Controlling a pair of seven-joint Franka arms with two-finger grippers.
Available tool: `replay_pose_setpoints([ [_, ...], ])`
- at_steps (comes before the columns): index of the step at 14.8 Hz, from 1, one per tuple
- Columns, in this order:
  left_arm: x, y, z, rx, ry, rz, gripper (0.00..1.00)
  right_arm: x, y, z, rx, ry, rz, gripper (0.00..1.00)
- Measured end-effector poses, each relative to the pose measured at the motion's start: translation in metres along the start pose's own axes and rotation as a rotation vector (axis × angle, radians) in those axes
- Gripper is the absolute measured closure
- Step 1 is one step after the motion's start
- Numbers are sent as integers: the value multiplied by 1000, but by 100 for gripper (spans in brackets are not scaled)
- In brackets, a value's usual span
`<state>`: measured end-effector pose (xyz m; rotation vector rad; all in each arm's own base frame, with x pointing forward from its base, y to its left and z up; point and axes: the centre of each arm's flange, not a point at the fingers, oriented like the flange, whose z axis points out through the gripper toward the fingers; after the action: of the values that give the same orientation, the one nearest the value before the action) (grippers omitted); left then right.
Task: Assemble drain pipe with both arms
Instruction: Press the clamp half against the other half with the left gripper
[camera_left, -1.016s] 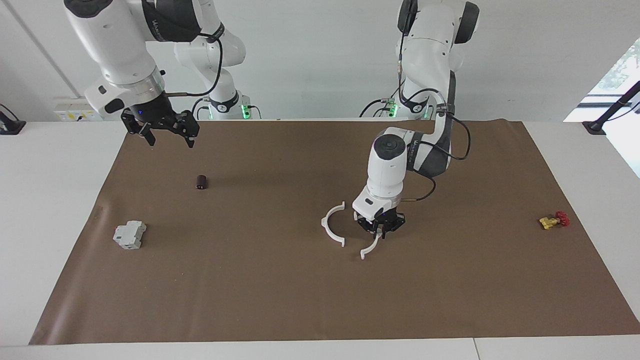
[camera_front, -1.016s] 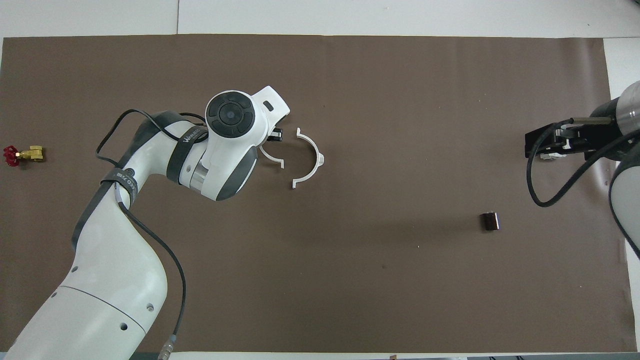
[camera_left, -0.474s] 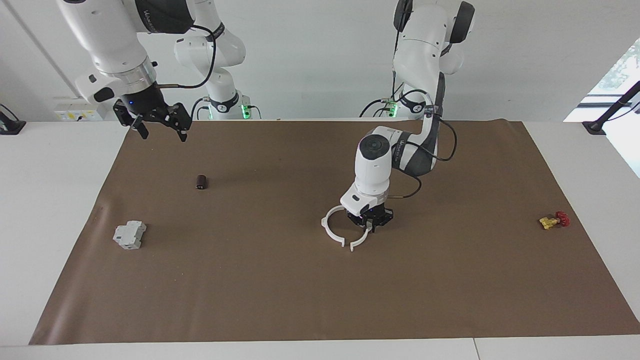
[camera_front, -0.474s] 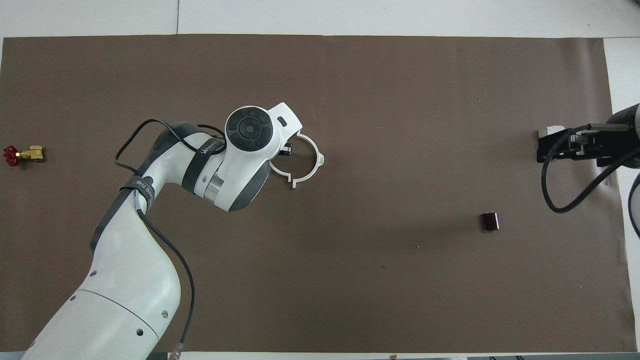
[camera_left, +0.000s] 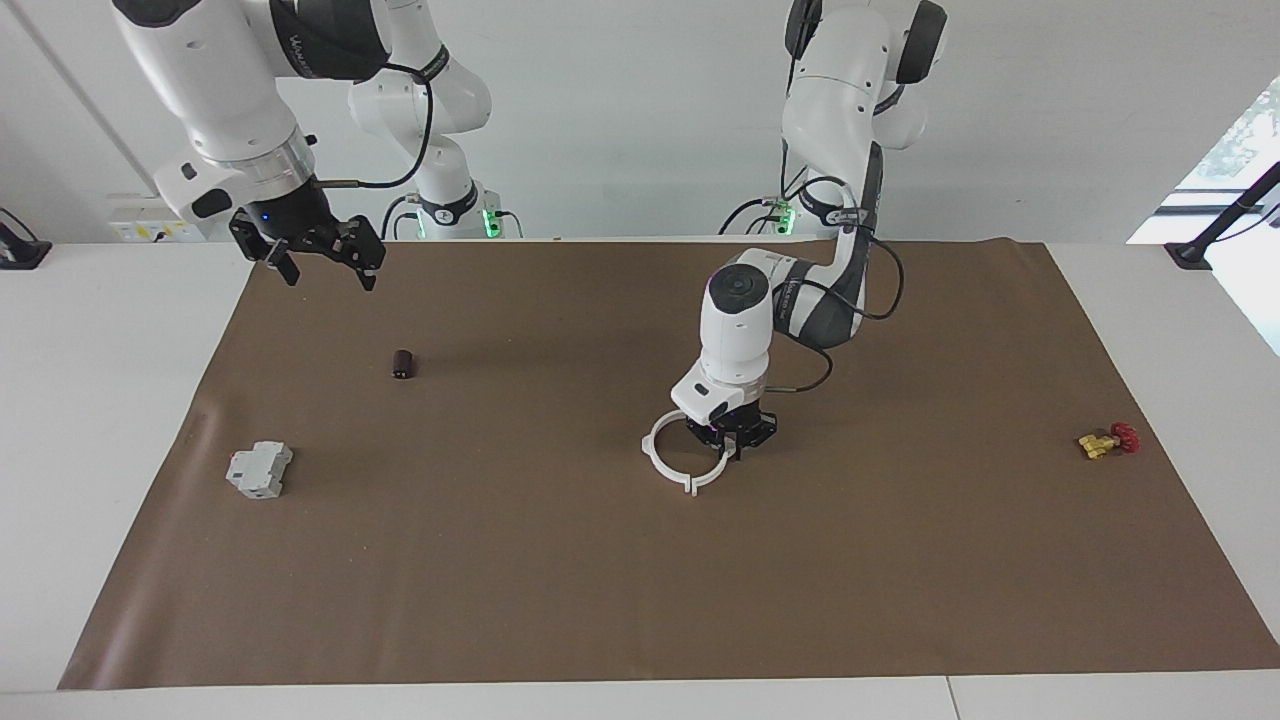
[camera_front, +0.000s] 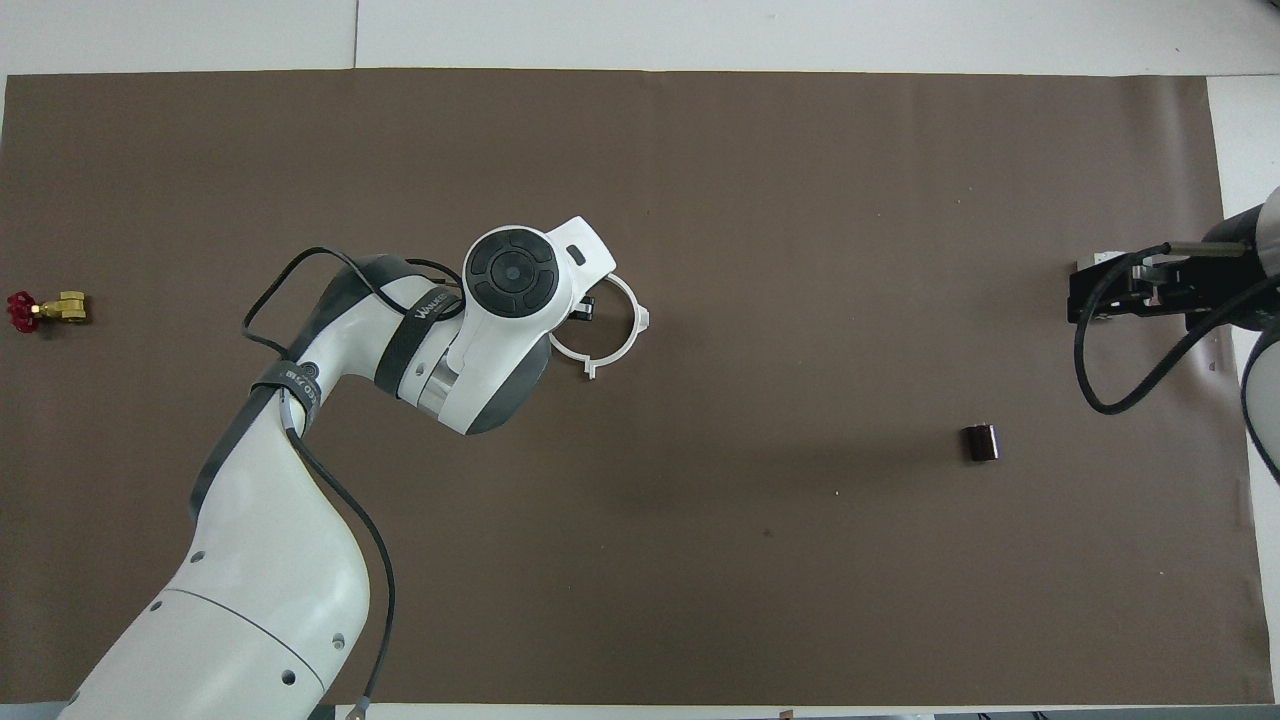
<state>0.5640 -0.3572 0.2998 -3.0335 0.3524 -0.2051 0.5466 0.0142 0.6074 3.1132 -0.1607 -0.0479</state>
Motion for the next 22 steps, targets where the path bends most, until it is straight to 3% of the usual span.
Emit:
replay_pose_setpoints([
  [16,-6,2,0,-1,-4,6,78,0,2,1,1,-3,4,0],
  [20,-6,2,0,-3,1,7,39,0,2,-1,2,0,4,0],
  [21,-6,2,0,-4,3,7,32,0,2,-2,2,2,4,0],
  [22,-5,3,0,-5,5,7,32,0,2,-4,2,5,4,0],
])
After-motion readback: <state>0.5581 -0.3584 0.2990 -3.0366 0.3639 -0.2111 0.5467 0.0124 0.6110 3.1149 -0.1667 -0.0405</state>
